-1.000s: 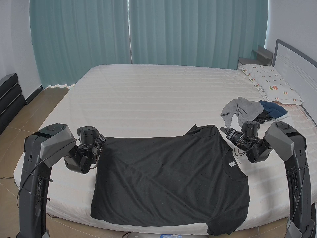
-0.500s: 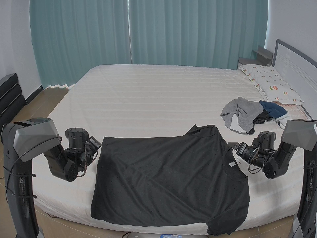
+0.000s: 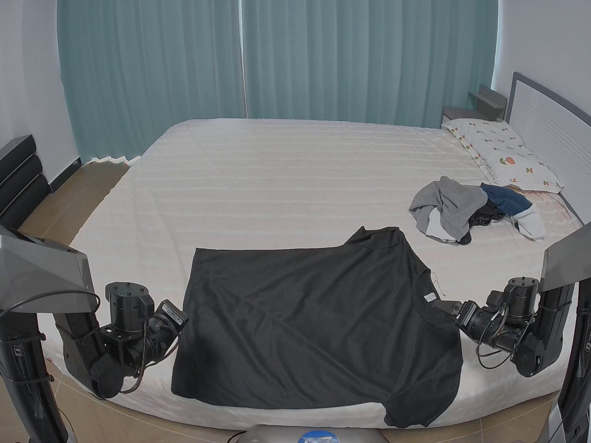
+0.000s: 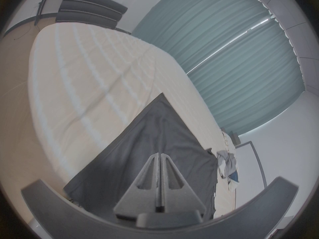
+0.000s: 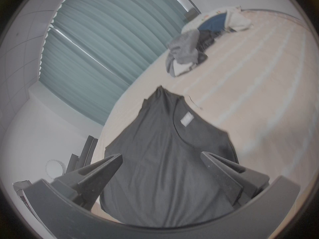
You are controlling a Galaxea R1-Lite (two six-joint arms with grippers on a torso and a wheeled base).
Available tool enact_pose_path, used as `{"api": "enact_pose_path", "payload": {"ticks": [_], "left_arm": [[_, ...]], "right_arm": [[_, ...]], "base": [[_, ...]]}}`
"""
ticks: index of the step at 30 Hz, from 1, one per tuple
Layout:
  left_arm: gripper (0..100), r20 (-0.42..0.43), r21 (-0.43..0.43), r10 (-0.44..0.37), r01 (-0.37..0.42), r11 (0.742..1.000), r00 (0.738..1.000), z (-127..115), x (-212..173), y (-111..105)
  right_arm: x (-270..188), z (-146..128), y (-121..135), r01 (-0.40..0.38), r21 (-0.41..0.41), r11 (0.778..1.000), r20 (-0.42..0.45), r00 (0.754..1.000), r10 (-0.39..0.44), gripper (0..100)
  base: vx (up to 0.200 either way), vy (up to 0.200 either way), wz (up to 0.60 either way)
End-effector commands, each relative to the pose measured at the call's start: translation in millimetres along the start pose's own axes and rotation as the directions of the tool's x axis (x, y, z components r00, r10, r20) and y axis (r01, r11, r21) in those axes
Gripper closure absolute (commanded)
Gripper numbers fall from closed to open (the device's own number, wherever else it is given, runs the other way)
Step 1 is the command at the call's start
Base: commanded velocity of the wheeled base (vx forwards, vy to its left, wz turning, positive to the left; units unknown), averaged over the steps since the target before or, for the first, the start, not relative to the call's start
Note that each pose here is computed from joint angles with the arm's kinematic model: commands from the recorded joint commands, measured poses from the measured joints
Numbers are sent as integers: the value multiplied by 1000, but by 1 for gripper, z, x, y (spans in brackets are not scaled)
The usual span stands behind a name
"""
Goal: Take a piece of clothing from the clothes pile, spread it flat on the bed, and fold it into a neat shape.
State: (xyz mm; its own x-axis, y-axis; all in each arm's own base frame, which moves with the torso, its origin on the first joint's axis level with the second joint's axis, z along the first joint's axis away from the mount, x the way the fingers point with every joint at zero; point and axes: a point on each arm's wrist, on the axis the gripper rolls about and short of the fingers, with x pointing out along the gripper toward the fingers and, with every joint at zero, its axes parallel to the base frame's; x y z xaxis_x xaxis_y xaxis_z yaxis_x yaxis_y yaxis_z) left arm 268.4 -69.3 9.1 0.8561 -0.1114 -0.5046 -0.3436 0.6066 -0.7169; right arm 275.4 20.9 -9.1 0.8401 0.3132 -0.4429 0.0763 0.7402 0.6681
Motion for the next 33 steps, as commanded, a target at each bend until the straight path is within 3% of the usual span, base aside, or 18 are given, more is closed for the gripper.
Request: {"api": "enact_pose_path", "payload": {"ticks": [1,6,18,19,25,33], "left_arm": [[100,-70,7,39,-39,999,997,-13,-13,14],[100,-137,10,45,-44,999,989,-18,-23,24],[100,-162,60,82,-73,996,983,-24,-15,35],[0,-162,70,79,-68,995,984,-24,-15,35],[0,-159,237,101,-62,970,982,-30,2,47],[0,-162,326,72,-15,945,984,-26,8,55]], "right_arm": [[-5,-14,-7,29,25,999,-58,998,-27,0],[-5,-19,-13,51,37,998,-87,995,-47,0],[-8,-22,-14,28,82,996,-128,992,-17,0],[-7,-21,-13,27,81,996,-127,992,-17,0],[-5,-21,-12,17,68,998,-127,992,-8,0],[-6,-22,-13,21,67,998,-130,991,-12,0]], "base": [[-200,0,0],[-200,0,0],[0,0,0],[0,0,0],[0,0,0],[0,0,0]]}}
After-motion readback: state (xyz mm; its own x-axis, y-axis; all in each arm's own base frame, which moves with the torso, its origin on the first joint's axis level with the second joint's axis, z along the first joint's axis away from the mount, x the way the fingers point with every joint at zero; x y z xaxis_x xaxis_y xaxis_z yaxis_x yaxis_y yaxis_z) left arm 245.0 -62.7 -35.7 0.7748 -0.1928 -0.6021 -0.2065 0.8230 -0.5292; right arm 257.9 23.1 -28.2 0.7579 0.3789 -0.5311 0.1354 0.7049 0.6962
